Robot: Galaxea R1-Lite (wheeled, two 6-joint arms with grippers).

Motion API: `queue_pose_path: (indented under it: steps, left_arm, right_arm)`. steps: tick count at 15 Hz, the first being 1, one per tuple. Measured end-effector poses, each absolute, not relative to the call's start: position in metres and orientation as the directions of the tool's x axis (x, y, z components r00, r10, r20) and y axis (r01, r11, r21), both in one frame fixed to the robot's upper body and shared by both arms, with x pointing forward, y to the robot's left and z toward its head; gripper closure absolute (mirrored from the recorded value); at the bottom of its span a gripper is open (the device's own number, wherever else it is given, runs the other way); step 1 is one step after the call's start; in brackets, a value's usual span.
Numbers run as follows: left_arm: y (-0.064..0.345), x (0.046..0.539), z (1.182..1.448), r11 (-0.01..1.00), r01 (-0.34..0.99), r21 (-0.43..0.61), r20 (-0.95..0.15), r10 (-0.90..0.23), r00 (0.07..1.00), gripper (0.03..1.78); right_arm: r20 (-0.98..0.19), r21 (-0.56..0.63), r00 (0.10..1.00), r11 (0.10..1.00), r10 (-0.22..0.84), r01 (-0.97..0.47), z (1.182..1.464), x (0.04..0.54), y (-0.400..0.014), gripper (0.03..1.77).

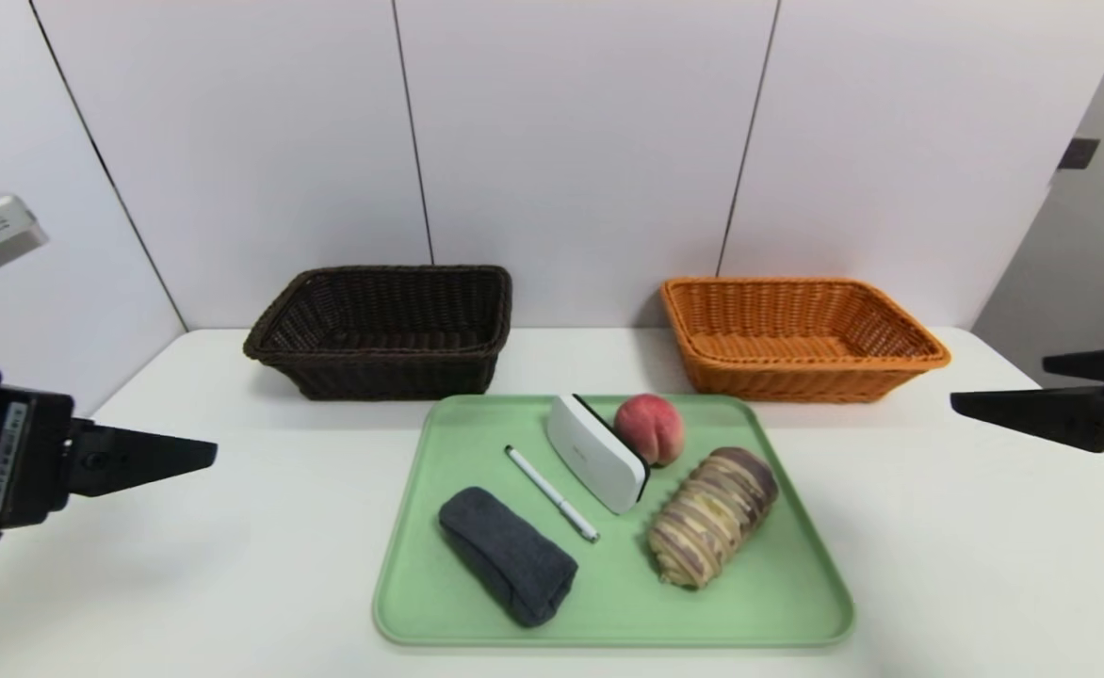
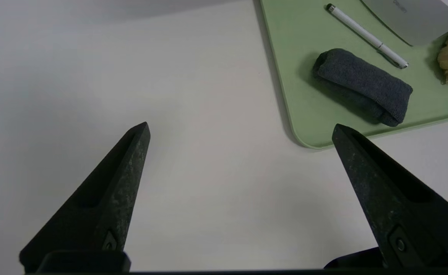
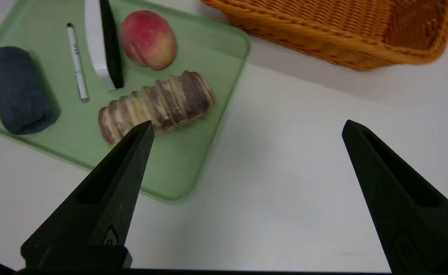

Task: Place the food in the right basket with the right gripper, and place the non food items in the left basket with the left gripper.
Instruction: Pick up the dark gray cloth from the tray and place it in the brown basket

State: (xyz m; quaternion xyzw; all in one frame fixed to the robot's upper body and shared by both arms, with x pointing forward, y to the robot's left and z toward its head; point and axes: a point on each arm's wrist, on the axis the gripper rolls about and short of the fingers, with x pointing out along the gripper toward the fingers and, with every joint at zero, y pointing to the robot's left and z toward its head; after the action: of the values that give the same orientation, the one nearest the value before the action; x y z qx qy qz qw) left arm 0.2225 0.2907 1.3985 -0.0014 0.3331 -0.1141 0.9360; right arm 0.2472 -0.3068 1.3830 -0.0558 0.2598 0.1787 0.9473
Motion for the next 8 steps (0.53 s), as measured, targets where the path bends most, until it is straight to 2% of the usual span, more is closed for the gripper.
queue_pose_path:
  steps: [3, 8]
  left_arm:
    - [0.271, 0.243, 1.400, 0.967, 0.237, -0.098, -0.662, -0.241, 0.709, 0.12]
    - [0.248, 0.261, 1.395, 0.953, 0.282, -0.109, -0.697, -0.275, 0.662, 0.12]
  right_arm:
    - [-0.516, -0.012, 0.773, 0.899, 0.370, -0.439, 1.389, 0.264, -0.290, 0.10]
    - [-0.539, -0.002, 0.757, 0.898, 0.370, -0.440, 1.386, 0.277, -0.285, 0.10]
